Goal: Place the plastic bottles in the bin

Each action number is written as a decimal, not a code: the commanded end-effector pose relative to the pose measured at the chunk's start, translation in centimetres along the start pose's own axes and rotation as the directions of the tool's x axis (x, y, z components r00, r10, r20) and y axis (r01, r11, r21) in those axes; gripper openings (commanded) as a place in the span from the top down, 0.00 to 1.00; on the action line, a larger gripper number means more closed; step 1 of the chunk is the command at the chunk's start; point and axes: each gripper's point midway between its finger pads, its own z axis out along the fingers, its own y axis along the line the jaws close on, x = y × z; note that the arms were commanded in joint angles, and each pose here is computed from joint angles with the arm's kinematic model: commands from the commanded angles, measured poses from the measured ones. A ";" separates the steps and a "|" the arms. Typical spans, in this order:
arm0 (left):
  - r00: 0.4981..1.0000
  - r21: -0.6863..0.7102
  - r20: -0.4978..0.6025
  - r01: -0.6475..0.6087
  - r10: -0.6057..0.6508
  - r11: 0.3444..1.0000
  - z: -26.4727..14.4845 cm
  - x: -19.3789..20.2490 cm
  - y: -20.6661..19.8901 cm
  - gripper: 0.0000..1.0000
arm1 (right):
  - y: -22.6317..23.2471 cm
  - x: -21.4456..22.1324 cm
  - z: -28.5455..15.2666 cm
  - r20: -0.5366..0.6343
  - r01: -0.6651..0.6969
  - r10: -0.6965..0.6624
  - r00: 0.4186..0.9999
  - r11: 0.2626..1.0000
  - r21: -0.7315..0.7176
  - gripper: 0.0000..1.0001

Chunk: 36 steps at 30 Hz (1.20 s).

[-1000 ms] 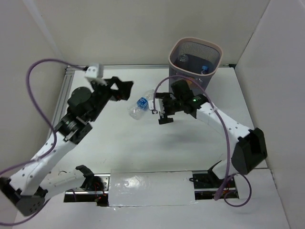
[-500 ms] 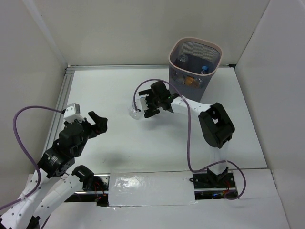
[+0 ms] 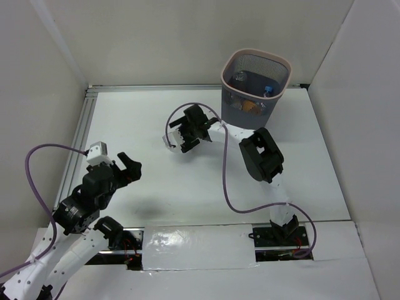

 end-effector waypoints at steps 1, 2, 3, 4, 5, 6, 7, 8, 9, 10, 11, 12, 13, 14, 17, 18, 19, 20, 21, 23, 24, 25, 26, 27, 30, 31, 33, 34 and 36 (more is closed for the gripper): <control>0.999 0.027 0.025 0.039 -0.039 0.999 -0.2 -0.7 -0.6 0.00 | 1.7 -1.1 1.2 0.035 0.032 -0.029 0.999 0.993 -0.110 0.06; 0.999 0.027 0.025 0.039 -0.039 0.999 -0.2 -0.7 -0.6 0.00 | 1.9 -0.9 1.7 0.034 0.029 -0.025 0.999 0.992 -0.120 0.06; 0.999 0.027 0.025 0.039 -0.039 0.999 -0.2 -0.7 -0.6 0.00 | 2.6 -1.1 1.9 0.045 0.020 -0.013 0.999 0.988 -0.151 0.08; 0.999 0.027 0.025 0.030 -0.030 0.999 -0.2 -0.7 -0.6 0.00 | 2.8 -0.5 1.9 0.037 0.008 -0.002 0.999 0.986 -0.165 0.10; 0.999 0.027 0.025 0.029 -0.030 0.999 -0.2 -0.7 -0.6 0.00 | 2.2 -0.7 1.9 0.049 0.008 0.000 0.999 0.986 -0.164 0.10; 0.999 0.027 0.025 0.029 -0.030 0.999 -0.2 -0.7 -0.6 0.00 | 3.5 -0.2 2.1 0.049 -0.015 0.026 0.998 0.977 -0.212 0.15; 0.999 0.027 0.025 0.029 -0.030 0.999 -0.2 -0.7 -0.6 0.00 | 3.3 -0.5 1.9 0.058 -0.017 0.030 0.998 0.976 -0.218 0.17; 0.999 0.027 0.025 0.029 -0.030 0.999 -0.2 -0.7 -0.6 0.00 | 3.1 -0.7 2.0 0.069 -0.019 0.036 0.997 0.974 -0.226 0.20; 0.999 0.027 0.025 0.029 -0.030 0.999 -0.2 -0.7 -0.6 0.00 | 4.1 -0.4 1.7 0.065 -0.050 0.069 0.995 0.963 -0.267 0.27; 0.999 0.034 0.019 0.029 -0.030 0.999 -0.3 -0.6 -0.7 0.00 | 4.1 -0.5 1.5 0.061 -0.061 0.081 0.995 0.960 -0.274 0.32; 0.999 0.034 0.019 0.029 -0.030 0.999 -0.3 -0.6 -0.7 0.00 | 4.1 -0.8 1.3 0.074 -0.065 0.090 0.993 0.956 -0.286 0.37; 0.999 0.034 0.019 0.029 -0.030 0.999 -0.3 -0.6 -0.7 0.00 | 3.4 -1.5 0.9 0.098 -0.064 0.096 0.991 0.956 -0.285 0.44; 0.999 0.034 0.019 0.040 -0.041 0.999 -0.3 -0.6 -0.7 0.00 | 3.5 -2.0 0.1 0.101 -0.087 0.124 0.987 0.946 -0.311 0.55; 0.999 0.034 0.019 0.040 -0.041 0.999 -0.3 -0.6 -0.7 0.00 | 3.3 -1.9 -0.4 0.101 -0.129 0.169 0.980 0.939 -0.317 0.59; 0.998 0.047 0.033 0.058 -0.059 0.997 -0.6 -0.9 -0.8 0.00 | -0.9 -5.3 -3.7 0.187 -0.223 0.276 0.943 0.939 -0.262 0.65; 0.996 0.068 0.054 0.071 -0.075 0.995 -1.0 -1.4 -1.0 0.00 | -3.4 -6.9 -5.6 0.240 -0.237 0.288 0.927 0.946 -0.219 0.65; 0.995 0.095 0.071 0.066 -0.073 0.993 -1.3 -1.9 -1.3 0.00 | -4.6 -7.8 -6.8 0.265 -0.261 0.310 0.913 0.944 -0.202 0.66; 0.993 0.138 0.093 0.056 -0.069 0.989 -1.5 -2.3 -2.0 0.00 | -6.2 -8.8 -7.9 0.292 -0.317 0.358 0.887 0.931 -0.179 0.66; 0.991 0.166 0.111 0.052 -0.071 0.985 -1.7 -2.6 -2.3 0.00 | -8.3 -10.2 -9.4 0.348 -0.327 0.358 0.866 0.933 -0.148 0.66; 0.982 0.240 0.166 0.044 -0.086 0.970 -2.8 -3.7 -3.0 0.00 | -11.7 -11.8 -12.7 0.421 -0.362 0.364 0.831 0.928 -0.087 0.67; 0.978 0.282 0.190 0.026 -0.083 0.959 -3.1 -4.2 -3.7 0.00 | -12.9 -12.3 -14.2 0.447 -0.432 0.425 0.787 0.897 -0.092 0.67; 0.975 0.303 0.206 0.020 -0.086 0.953 -3.4 -4.6 -4.0 0.00 | -15.1 -13.3 -17.1 0.505 -0.448 0.413 0.758 0.892 -0.057 0.67; 0.974 0.317 0.211 0.011 -0.082 0.948 -3.5 -4.8 -4.3 0.00 | -17.1 -13.9 -18.9 0.556 -0.465 0.396 0.731 0.885 -0.018 0.67; 0.975 0.334 0.211 -0.001 -0.074 0.943 -3.7 -4.8 -4.7 0.00 | -18.1 -13.7 -20.6 0.584 -0.555 0.473 0.660 0.831 -0.046 0.67; 0.987 0.347 0.160 -0.027 -0.031 0.938 -2.7 -4.0 -5.8 0.00 | -22.3 -14.3 -28.0 0.700 -0.640 0.453 0.552 0.768 0.008 0.67; 0.989 0.356 0.145 -0.031 -0.022 0.934 -2.5 -3.7 -6.2 0.00 | -23.4 -14.2 -30.6 0.719 -0.663 0.431 0.545 0.747 0.055 0.67; 0.993 0.386 0.115 -0.037 -0.008 0.922 -1.8 -3.3 -7.4 0.00 | -25.1 -12.0 -34.1 0.739 -0.725 0.425 0.523 0.678 0.123 0.67; 0.994 0.397 0.108 -0.039 -0.005 0.917 -1.6 -3.2 -7.9 0.00 | -25.9 -11.1 -36.5 0.741 -0.749 0.408 0.533 0.635 0.190 0.67; 0.994 0.429 0.107 -0.049 0.003 0.902 -1.3 -3.3 -8.9 0.00 | -26.2 -7.3 -39.2 0.718 -0.778 0.415 0.559 0.561 0.282 0.67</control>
